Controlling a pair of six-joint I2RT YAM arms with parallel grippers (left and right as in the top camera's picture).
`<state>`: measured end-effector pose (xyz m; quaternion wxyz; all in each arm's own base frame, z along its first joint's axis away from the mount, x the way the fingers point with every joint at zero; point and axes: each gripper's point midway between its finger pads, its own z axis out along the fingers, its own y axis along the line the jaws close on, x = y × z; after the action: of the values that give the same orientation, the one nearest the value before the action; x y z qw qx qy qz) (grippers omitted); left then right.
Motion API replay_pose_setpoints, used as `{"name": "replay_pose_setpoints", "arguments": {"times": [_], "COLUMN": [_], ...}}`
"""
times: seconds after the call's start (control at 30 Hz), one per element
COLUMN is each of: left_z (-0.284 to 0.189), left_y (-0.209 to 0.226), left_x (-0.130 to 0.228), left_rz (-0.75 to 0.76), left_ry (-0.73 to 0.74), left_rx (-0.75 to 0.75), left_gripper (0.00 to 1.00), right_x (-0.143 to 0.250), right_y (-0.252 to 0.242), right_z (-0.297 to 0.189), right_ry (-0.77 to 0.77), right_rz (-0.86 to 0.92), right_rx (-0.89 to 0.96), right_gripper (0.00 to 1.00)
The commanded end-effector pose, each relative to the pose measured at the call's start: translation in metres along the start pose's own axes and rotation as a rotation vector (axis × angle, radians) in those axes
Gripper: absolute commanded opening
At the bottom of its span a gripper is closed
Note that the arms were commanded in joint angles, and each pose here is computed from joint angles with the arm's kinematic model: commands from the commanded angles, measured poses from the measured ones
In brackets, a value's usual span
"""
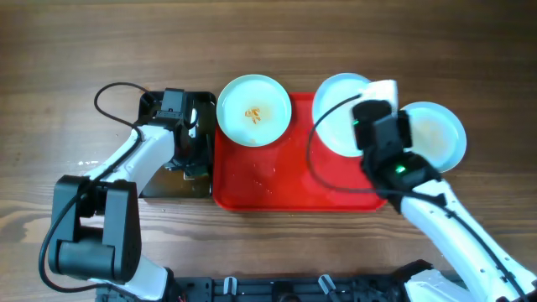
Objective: Clean dirty plates on tray and stack at the side
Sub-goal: 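Lift the second plate with the right gripper onto the plate right of tray, then pull the back-left dirty plate to the tray center with the right gripper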
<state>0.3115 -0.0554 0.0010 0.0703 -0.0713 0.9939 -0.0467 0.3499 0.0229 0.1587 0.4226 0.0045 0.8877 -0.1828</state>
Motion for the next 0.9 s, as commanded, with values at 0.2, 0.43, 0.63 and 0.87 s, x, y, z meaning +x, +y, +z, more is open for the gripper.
{"name": "replay_pose_setpoints", "arguments": {"times": [0.2, 0.43, 0.63, 0.87], "left_z": [0.007, 0.007, 0.007, 0.007], "left_y": [0.001, 0.001, 0.001, 0.001], "left_x": [0.005, 0.005, 0.005, 0.005], "left_rz": [-0.005, -0.005, -0.005, -0.005], "left_ry": [0.027, 0.027, 0.027, 0.027], "left_rx": [0.001, 0.001, 0.001, 0.001], "left_gripper": [0.58, 0.58, 0.58, 0.59], "right_x": [0.056, 0.111, 0.118, 0.05], "right_y": [-0.103, -0.156, -0.134, -0.026], "right_z": [0.044, 0.06, 0.07, 0.044], "right_ry": [0.249, 0.38, 0.442, 0.328], "right_rz": [0.75, 0.871, 0.891, 0.672], "right_rx": [0.042, 0.195, 0.08, -0.657], "right_gripper": [0.07, 0.07, 0.26, 0.45]}}
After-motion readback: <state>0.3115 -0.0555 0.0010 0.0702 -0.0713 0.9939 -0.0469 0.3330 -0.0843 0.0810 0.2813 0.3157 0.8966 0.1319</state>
